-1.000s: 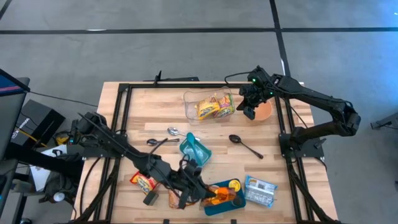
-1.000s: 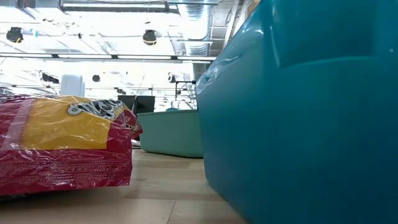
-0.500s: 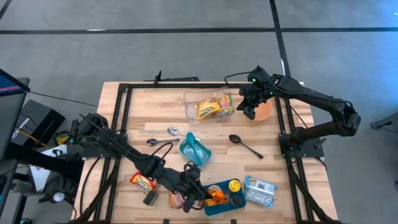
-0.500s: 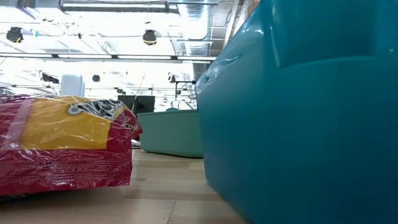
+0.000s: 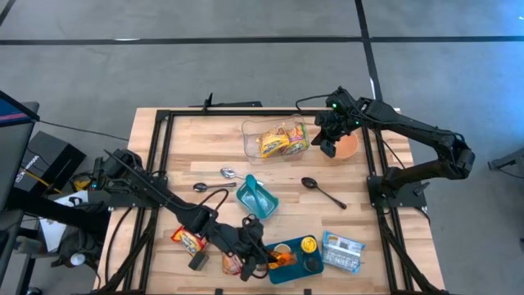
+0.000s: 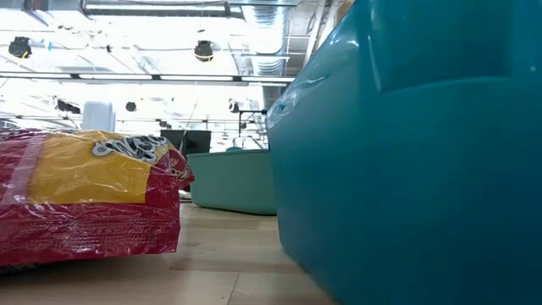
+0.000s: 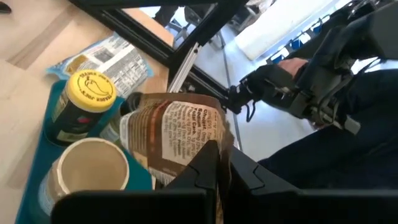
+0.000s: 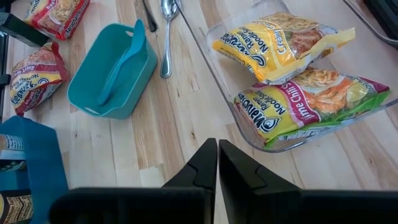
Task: Pick & Place Food Item
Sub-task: Put the orange seasoning pack into the blue bin
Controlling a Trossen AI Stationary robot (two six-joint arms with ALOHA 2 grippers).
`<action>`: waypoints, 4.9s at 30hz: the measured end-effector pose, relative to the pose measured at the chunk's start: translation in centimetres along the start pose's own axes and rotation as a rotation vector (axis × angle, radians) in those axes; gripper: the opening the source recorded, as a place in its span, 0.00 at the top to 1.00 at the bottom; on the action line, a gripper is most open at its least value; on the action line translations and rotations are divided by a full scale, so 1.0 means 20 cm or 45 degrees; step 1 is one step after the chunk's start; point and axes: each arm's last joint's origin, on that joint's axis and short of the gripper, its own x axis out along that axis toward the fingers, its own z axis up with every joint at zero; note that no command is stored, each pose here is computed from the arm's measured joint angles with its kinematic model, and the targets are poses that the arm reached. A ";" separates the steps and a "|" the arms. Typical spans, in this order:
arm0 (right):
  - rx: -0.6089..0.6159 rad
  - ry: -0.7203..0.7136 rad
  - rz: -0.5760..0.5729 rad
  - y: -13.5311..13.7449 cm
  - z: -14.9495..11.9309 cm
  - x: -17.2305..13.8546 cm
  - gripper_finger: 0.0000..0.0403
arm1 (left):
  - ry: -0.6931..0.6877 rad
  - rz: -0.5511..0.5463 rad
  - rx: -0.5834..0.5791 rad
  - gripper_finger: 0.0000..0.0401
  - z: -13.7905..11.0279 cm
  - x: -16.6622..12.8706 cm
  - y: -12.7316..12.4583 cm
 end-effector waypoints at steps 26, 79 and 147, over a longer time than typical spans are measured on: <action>-0.009 -0.027 -0.005 0.00 0.01 0.00 0.97 | 0.204 0.052 0.033 1.00 -0.19 0.15 0.13; -0.024 -0.057 -0.009 0.00 0.02 0.00 0.97 | -0.233 -0.237 -0.311 1.00 0.03 0.15 -0.04; -0.013 -0.057 -0.008 -0.02 0.00 0.04 0.97 | 0.442 0.312 0.135 1.00 -0.09 0.32 0.07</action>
